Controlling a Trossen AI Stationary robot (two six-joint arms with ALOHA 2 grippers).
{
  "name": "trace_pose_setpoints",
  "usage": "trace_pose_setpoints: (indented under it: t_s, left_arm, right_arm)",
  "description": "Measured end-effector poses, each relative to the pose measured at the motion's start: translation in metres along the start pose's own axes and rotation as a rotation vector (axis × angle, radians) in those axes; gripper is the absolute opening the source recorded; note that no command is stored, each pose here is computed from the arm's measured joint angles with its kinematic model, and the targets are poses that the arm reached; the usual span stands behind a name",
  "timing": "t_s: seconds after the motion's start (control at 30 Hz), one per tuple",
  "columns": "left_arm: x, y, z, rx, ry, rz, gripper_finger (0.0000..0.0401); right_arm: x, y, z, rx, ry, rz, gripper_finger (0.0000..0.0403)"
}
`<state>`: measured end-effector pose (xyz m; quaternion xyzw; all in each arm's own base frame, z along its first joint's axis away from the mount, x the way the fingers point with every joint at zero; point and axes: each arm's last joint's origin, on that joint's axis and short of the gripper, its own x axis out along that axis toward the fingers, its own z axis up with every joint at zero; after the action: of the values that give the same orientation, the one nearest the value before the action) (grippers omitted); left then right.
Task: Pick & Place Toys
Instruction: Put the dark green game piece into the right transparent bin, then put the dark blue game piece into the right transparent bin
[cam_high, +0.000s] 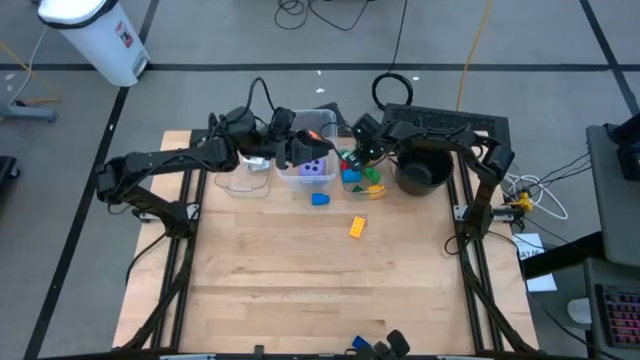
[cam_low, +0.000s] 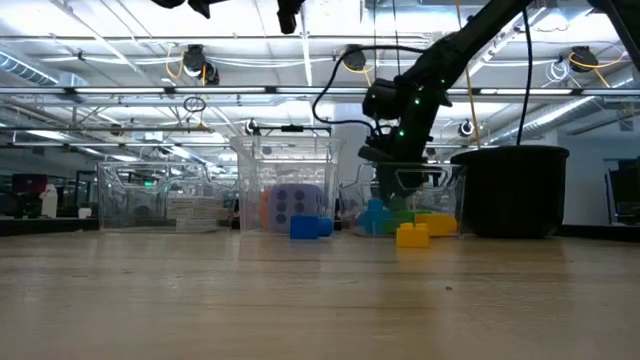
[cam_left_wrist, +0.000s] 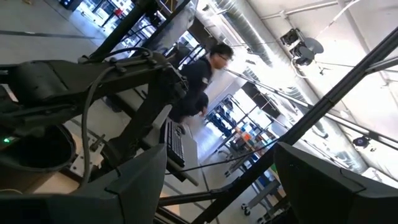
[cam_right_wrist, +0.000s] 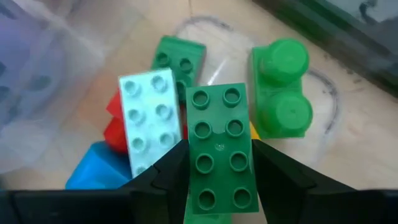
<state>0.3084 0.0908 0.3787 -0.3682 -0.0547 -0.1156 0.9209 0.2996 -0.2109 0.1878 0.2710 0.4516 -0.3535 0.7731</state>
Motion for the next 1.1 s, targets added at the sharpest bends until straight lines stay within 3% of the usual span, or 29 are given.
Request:
trace_pose_setpoints:
  t_s: [0.27,0.53,0.73,0.83,0.93,1.1]
  left_arm:
    - [0.0,0.0,0.0,0.003,-0.006,0.006,0.0303]
    - [0.001,-0.001,-0.002,0.001,0.0,0.0,0.0303]
    - [0.009,-0.014,-0.015,-0.006,0.073,-0.069,0.0303]
    - [0.015,-0.024,-0.029,0.0,0.123,-0.105,0.0303]
    - [0.021,-0.036,-0.044,0.012,0.179,-0.141,0.0303]
    - [0.028,-0.055,-0.071,0.018,0.255,-0.156,0.0303]
  right_arm:
    - [0.0,-0.001,0.0,0.025,-0.021,-0.024,0.0192]
    - [-0.029,0.001,0.009,0.009,-0.138,0.018,0.0241]
    - [-0.075,0.001,0.012,-0.044,-0.242,0.063,0.0257]
    - [-0.108,0.005,0.009,-0.084,-0.307,0.162,0.0257]
    - [-0.143,0.011,0.001,-0.116,-0.389,0.277,0.0255]
    - [-0.192,0.02,-0.03,-0.181,-0.502,0.378,0.0254]
